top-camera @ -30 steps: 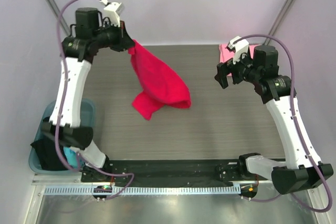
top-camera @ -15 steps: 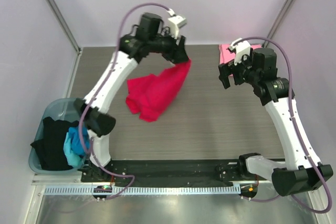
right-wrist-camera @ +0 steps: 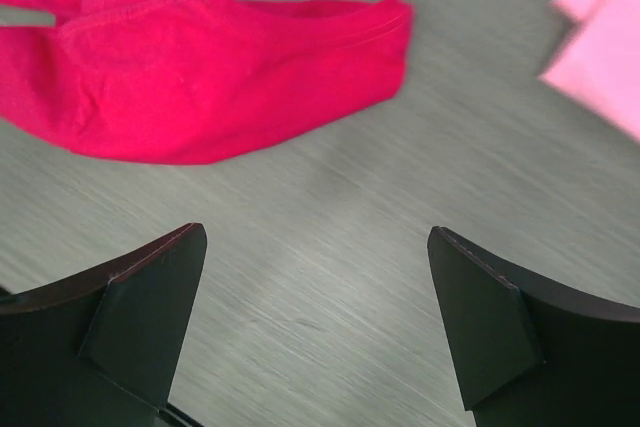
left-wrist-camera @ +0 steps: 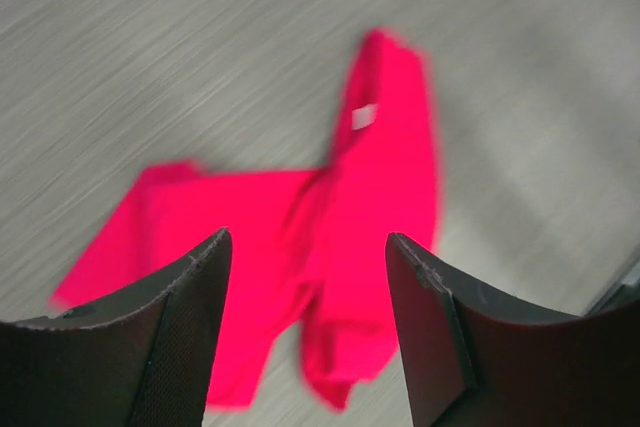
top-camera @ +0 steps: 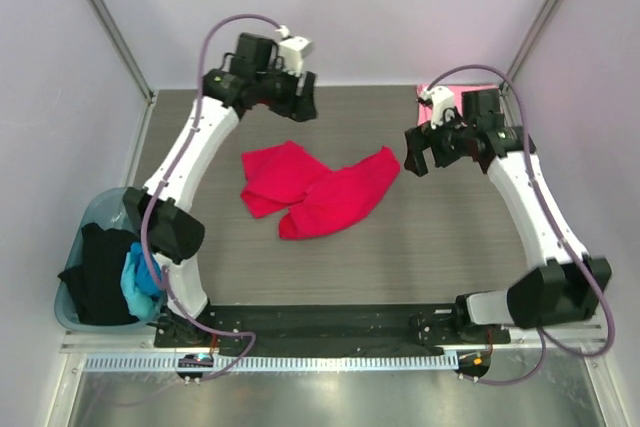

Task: Fold and stack the t-shirts
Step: Move the tshirt to the center of the board, then flatten the tshirt out

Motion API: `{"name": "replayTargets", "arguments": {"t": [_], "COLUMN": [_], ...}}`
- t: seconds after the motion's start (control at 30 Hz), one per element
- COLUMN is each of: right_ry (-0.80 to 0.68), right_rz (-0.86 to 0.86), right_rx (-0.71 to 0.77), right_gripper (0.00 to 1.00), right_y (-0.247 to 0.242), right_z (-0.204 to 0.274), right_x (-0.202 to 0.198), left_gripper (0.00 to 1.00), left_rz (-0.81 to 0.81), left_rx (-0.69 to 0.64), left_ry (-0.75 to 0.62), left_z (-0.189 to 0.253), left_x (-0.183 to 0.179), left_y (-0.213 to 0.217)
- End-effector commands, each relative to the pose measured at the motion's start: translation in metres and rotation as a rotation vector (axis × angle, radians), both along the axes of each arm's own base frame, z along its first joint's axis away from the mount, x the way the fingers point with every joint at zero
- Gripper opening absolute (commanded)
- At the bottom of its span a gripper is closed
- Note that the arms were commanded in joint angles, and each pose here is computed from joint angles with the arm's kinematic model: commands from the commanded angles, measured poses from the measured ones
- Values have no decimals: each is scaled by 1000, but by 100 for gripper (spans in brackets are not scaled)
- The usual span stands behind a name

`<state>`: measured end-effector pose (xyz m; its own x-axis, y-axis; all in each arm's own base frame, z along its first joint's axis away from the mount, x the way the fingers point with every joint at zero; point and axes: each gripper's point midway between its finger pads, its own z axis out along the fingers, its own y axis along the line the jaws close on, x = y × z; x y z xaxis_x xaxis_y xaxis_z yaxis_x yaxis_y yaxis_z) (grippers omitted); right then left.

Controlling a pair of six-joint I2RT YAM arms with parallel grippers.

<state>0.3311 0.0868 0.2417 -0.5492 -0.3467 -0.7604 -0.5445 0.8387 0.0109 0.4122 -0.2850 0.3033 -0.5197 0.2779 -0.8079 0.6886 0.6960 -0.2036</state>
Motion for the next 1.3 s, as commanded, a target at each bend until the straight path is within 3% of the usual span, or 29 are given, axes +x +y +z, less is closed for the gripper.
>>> {"name": "replayTargets", "arguments": {"t": [0.0,0.2,0.3,0.5,0.6,0.77,1.03,1.13,1.17,1.23,1.27], "right_ry": [104,190,206,194,215,341,444,456,456,453,451], "right_rz": [93,103,120,351,411,534,618,627,628,627,627], "right_rx": [75,91,76,28,-3,-13,-61,-72,-71,-67,-65], "right_gripper": [98,100,99,95,95,95,94,73,57,45,33], "right_y": [31,57,69,118,136,158,155,152,153,154,154], "right_z": [-18,-54,-70,-88,-109,-141,-161,-167,-167,-167,-165], "right_x": [10,68,100,131,136,113,82,80,80,82,82], "left_gripper": [63,66,66,64,64,64,65,65,65,65,65], "left_rz": [102,179,177,173,201,243,268,272,271,272,272], "left_rx": [100,201,194,195,224,249,258,255,255,255,256], "left_ry": [43,207,273,399,441,458,460,453,450,454,456], "left_z": [-24,-93,-115,-166,-188,-205,-212,-211,-210,-211,-211], "left_x": [8,4,3,14,22,39,49,52,52,51,50], "left_y": [76,131,137,135,144,158,165,165,165,165,165]}}
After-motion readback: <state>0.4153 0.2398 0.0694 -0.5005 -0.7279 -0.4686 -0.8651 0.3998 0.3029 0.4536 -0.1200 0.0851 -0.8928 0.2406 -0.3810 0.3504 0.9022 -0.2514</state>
